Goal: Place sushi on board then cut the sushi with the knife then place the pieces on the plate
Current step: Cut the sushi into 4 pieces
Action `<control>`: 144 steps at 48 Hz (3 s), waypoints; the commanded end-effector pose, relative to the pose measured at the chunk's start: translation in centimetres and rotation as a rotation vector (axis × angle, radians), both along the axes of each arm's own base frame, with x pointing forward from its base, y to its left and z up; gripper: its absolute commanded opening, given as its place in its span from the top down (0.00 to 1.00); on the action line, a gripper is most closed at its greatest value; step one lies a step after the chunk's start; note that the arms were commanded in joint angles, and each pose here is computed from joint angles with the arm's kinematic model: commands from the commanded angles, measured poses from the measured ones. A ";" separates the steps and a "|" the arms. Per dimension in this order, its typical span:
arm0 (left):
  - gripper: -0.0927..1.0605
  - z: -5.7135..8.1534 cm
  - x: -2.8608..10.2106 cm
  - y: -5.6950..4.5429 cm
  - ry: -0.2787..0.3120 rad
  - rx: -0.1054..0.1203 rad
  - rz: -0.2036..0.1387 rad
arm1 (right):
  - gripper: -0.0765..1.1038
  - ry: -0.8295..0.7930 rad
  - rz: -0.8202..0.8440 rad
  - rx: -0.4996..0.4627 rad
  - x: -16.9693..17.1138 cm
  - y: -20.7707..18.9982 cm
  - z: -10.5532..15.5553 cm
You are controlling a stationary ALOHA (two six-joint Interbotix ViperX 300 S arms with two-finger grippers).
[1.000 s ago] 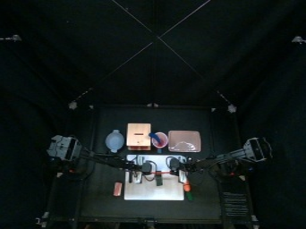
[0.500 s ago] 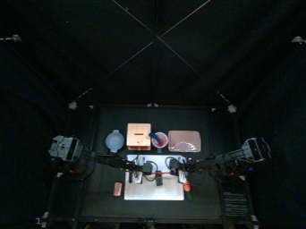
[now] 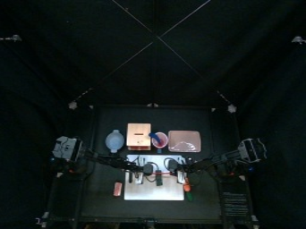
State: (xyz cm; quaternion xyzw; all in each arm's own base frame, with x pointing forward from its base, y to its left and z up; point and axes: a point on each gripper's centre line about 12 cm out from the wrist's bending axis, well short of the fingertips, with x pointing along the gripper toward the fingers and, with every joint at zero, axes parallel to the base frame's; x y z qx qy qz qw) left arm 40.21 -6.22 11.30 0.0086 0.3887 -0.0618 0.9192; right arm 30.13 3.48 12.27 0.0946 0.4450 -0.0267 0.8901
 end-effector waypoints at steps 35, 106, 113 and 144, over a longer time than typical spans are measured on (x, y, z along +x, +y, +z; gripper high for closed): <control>0.57 0.2 0.5 2.1 -0.007 0.053 -0.001 | 0.54 0.045 -0.098 -0.064 0.4 -3.9 0.5; 0.57 2.2 0.1 -3.2 0.026 0.003 -0.081 | 0.54 -0.033 -0.004 0.016 0.0 1.4 3.8; 0.57 2.3 0.1 -3.2 0.024 0.003 -0.080 | 0.54 -0.039 -0.003 0.018 0.2 1.5 3.9; 0.57 2.7 0.2 -3.5 0.013 -0.005 -0.083 | 0.54 -0.041 0.007 0.016 0.2 1.7 4.0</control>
